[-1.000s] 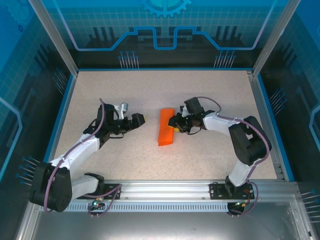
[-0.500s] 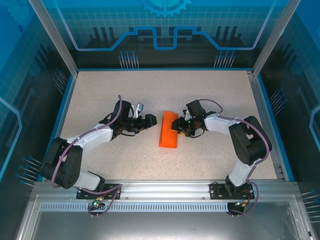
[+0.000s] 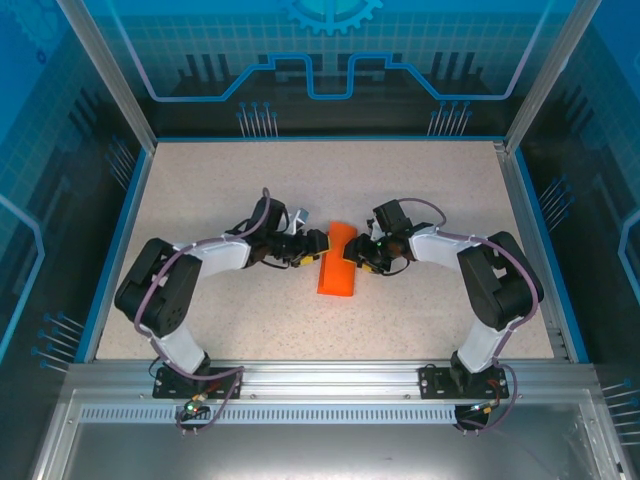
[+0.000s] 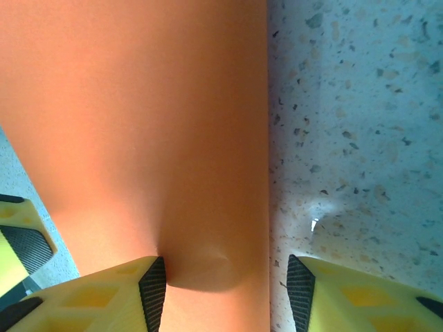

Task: Fold a paper plane with a square sheet of paper (pick it up from the middle)
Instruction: Fold the square sheet of paper in half at the center of the table.

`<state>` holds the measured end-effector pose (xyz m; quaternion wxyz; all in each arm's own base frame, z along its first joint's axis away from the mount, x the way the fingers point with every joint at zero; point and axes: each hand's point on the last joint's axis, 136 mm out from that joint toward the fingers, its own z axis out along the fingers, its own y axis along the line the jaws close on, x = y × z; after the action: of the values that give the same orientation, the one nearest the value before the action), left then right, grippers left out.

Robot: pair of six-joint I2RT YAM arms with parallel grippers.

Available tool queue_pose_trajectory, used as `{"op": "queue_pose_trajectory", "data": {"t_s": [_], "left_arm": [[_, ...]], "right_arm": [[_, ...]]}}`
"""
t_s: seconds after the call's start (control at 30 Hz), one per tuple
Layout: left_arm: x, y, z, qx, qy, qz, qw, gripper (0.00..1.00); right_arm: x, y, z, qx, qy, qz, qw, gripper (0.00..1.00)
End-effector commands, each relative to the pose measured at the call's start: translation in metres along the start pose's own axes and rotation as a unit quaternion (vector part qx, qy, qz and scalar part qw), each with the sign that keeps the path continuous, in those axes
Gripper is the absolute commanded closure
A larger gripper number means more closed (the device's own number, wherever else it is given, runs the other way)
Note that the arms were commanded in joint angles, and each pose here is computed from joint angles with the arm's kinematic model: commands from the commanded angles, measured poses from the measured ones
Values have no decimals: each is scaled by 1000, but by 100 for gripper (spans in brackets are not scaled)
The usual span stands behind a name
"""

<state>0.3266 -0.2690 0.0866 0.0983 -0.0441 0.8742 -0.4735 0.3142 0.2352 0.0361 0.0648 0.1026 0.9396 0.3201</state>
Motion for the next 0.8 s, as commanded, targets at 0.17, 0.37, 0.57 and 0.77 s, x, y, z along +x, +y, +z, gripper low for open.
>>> {"op": "queue_pose_trajectory", "data": {"t_s": [0.17,0.37,0.57,0.77], "left_arm": [[0,-7,20,23,31,-5,999,53],[-1,4,21,-2,25,-11,1000,51],[-2,6,21,-11,20,-7,1000,45],[0,7,30,13,35,-20,999,60]], "right_arm": [[-1,-4,-1,-7,-5,13,1000,47],[-2,-6,-3,-8,-6,14,1000,47],[-2,-6,-3,-8,-7,15,1000,48],[-2,-6,-3,-10,-7,17,1000,48]]}}
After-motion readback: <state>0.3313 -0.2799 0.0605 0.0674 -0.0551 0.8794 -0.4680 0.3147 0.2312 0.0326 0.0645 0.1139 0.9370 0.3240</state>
